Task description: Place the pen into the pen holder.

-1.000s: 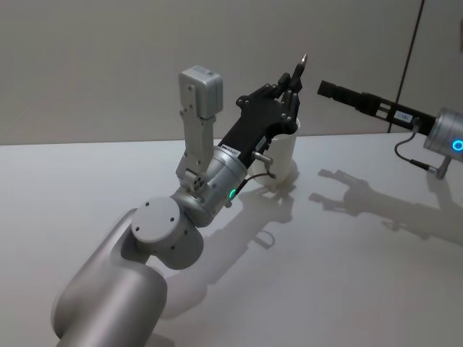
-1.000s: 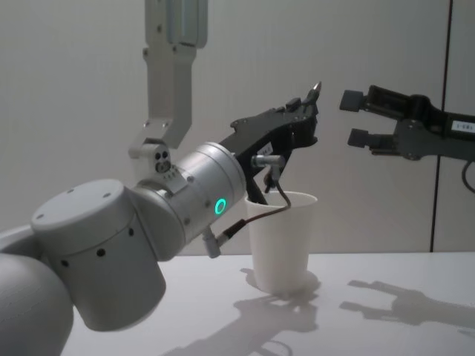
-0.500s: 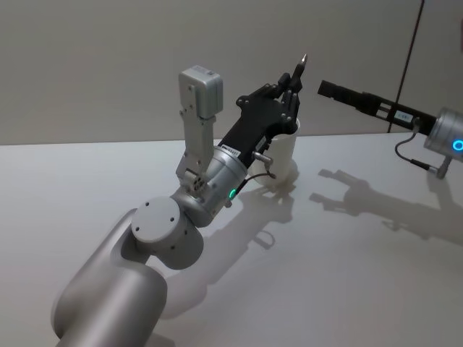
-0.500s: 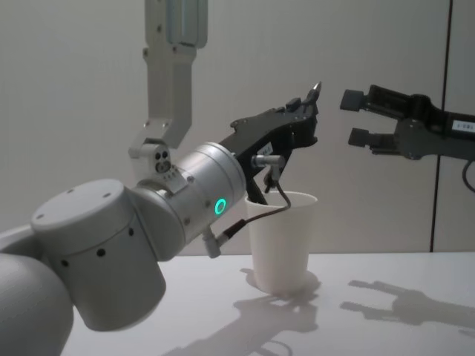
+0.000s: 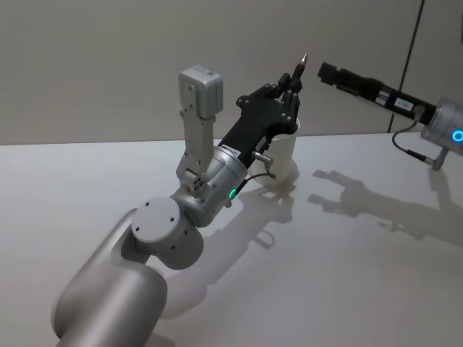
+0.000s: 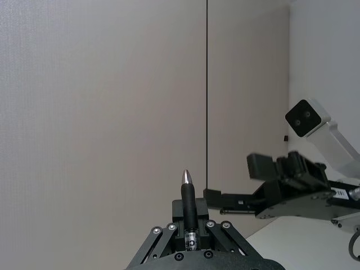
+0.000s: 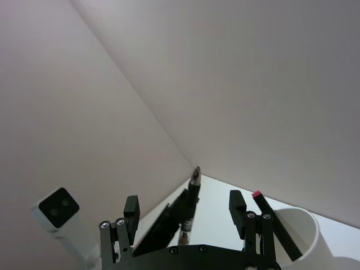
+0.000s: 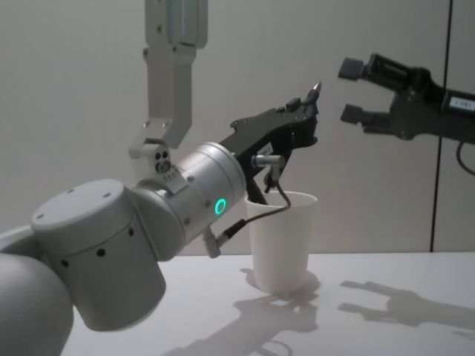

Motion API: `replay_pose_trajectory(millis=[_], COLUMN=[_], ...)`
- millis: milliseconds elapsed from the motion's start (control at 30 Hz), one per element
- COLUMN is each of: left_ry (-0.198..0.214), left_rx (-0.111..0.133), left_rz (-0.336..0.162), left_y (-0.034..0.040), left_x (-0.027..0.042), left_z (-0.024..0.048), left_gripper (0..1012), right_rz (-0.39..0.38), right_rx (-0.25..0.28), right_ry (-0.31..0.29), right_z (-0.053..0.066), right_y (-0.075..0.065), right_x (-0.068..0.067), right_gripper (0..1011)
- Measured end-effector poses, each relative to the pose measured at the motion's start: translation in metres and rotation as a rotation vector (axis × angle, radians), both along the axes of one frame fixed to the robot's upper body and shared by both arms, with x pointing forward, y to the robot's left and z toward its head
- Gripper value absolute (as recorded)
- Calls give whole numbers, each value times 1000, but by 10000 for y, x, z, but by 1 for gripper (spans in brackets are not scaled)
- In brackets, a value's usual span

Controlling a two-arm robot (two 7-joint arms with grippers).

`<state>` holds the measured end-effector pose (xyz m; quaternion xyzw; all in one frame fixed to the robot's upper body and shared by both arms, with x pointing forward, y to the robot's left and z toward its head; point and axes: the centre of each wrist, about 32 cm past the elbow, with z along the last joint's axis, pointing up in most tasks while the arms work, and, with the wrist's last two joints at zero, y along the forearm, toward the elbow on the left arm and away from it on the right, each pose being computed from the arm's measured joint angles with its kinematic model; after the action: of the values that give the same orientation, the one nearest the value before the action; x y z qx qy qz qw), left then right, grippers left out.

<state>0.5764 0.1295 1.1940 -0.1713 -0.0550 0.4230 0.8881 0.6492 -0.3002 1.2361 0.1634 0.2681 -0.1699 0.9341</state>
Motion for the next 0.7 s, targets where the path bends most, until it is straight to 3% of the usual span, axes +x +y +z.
replay_pose_trajectory(millis=[333, 700], left_ry=[0, 0], left_rx=[0, 0], left_rz=[0, 0], left_y=[0, 0], left_x=[0, 0], left_z=[0, 0], left_gripper=[123, 123], right_rz=[27, 10], right_rx=[111, 141], right_ry=[44, 99], right_z=[63, 93], right_y=[78, 124], right_x=[8, 15], right_gripper=[1001, 1001])
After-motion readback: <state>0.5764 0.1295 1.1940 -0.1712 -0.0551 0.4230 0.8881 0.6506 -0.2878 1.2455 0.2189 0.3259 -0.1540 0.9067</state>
